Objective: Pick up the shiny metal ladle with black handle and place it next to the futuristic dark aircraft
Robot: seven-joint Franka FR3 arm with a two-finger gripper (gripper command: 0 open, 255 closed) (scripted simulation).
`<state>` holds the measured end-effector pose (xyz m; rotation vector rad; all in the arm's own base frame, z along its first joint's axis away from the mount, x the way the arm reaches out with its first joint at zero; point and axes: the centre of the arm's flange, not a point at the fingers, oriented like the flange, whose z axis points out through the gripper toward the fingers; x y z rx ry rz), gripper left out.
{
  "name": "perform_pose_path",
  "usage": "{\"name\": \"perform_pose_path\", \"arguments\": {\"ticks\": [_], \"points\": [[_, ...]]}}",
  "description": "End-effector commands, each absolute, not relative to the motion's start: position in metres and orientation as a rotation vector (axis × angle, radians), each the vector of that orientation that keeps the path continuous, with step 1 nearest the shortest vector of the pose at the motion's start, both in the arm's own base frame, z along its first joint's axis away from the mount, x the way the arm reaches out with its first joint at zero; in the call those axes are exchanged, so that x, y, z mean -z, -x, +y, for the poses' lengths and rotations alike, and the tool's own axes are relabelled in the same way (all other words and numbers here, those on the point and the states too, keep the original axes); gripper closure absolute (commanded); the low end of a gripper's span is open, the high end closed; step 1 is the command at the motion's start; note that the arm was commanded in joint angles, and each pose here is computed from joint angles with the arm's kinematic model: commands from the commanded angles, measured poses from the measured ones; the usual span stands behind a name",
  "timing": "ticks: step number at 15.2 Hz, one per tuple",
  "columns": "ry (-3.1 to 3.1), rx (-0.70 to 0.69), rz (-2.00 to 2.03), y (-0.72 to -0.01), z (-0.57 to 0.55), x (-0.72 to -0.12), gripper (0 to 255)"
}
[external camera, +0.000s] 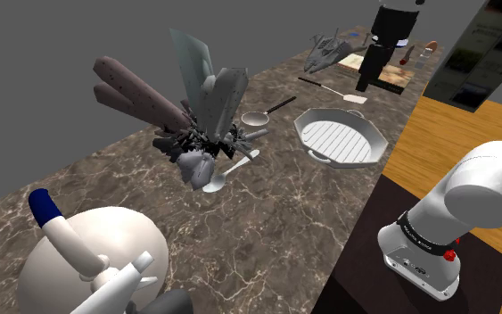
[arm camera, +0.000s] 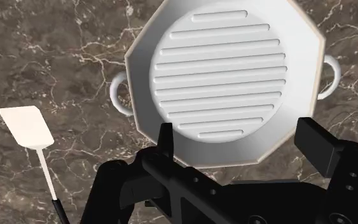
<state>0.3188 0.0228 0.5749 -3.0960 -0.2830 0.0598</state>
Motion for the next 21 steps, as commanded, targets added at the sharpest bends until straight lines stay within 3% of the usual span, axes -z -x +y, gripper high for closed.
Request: {"name": "perform_pose_path", "arguments": {"ticks": [1,9,21], "points": [[3.096,-0.06,-0.283,-0.319,0.023,-0.575,0],[3.062,0.049,0.591,-0.366,0.094,-0.524,0],[2.559,0.204,1.803,-0.492,0.126,-0.455,0]]}}
